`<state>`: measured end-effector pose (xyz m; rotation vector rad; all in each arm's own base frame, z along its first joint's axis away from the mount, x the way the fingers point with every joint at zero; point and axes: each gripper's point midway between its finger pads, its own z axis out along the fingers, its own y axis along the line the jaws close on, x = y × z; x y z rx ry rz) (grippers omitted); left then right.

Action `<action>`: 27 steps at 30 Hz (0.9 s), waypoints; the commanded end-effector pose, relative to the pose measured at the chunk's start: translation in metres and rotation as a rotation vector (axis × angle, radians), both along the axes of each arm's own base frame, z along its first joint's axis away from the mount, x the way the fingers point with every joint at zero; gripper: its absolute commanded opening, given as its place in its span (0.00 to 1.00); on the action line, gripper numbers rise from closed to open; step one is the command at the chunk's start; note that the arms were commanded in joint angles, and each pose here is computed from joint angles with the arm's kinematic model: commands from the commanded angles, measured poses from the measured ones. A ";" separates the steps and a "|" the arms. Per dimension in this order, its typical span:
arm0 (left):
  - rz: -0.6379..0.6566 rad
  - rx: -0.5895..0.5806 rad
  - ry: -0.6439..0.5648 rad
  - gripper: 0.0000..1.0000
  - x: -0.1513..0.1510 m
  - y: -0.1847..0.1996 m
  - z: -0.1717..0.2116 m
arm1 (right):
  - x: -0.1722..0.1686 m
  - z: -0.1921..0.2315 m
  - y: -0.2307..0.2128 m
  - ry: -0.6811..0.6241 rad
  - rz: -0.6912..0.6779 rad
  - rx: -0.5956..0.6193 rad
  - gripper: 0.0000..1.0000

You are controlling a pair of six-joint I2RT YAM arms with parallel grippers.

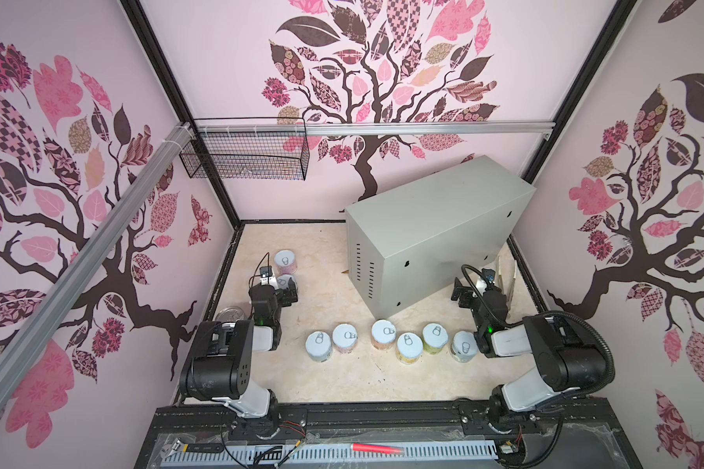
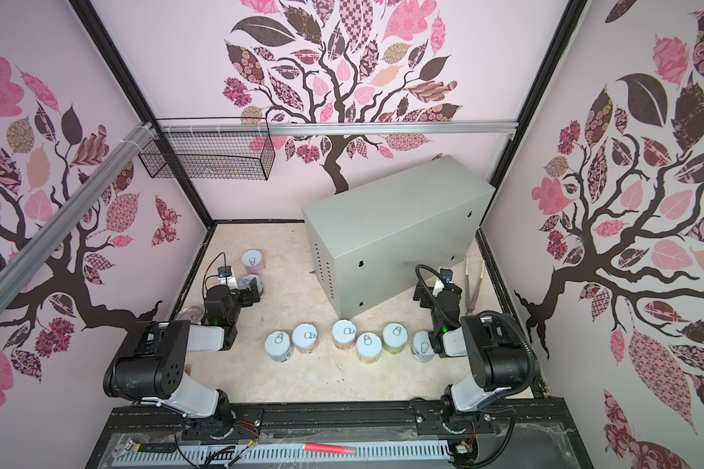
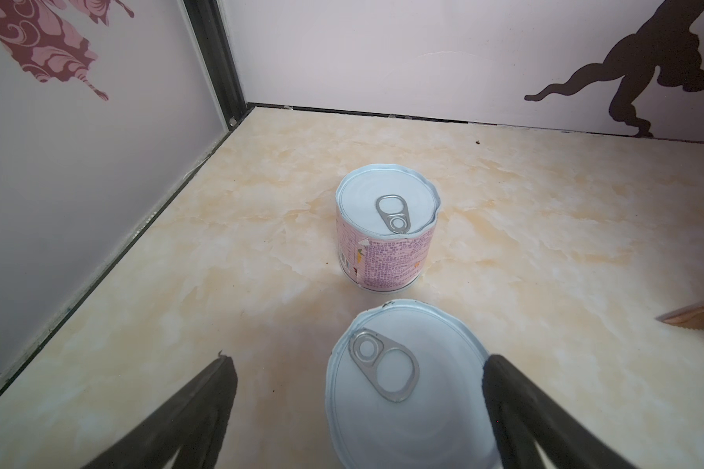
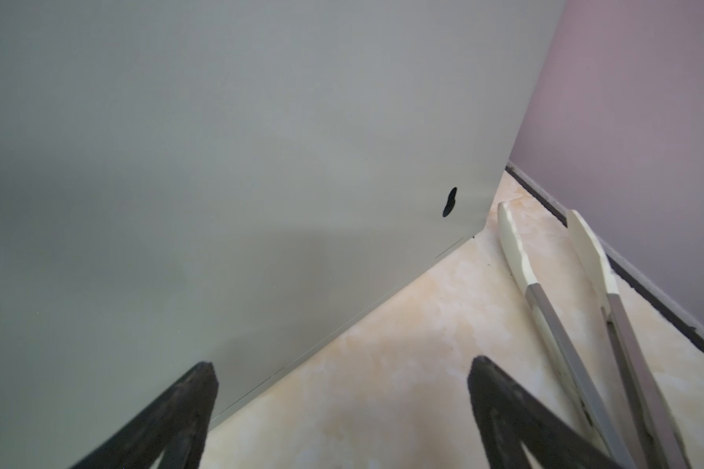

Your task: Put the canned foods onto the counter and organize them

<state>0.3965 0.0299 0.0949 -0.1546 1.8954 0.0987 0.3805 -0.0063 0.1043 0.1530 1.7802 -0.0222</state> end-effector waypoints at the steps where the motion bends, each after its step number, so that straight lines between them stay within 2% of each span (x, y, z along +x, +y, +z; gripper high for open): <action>1: -0.011 0.002 -0.016 0.98 0.004 -0.001 0.006 | 0.005 0.009 0.001 -0.028 0.007 0.002 1.00; 3: -0.009 0.008 -0.024 0.98 0.003 -0.001 0.008 | 0.002 0.012 -0.003 -0.047 -0.018 0.007 1.00; 5: 0.095 0.005 -0.036 0.98 0.002 0.014 0.015 | -0.005 0.026 -0.016 -0.087 -0.091 0.028 1.00; 10: 0.136 0.016 0.109 0.98 0.007 0.021 0.023 | -0.011 0.057 -0.021 -0.073 -0.122 0.052 1.00; 12: 0.155 0.010 0.120 0.98 0.005 0.023 0.033 | -0.013 0.066 -0.022 -0.073 -0.135 0.079 1.00; 18: 0.181 -0.080 0.115 0.98 -0.004 0.020 0.075 | -0.020 0.076 -0.030 0.058 -0.226 0.206 1.00; 21: 0.179 -0.125 0.114 0.98 -0.009 0.011 0.102 | -0.028 0.080 -0.022 0.120 -0.203 0.271 1.00; 25: 0.157 -0.084 0.136 0.98 -0.020 -0.016 0.135 | -0.043 0.093 -0.010 0.164 -0.153 0.333 1.00; 27: 0.154 -0.099 0.146 0.98 -0.028 -0.026 0.147 | -0.051 0.102 0.001 0.184 -0.099 0.361 1.00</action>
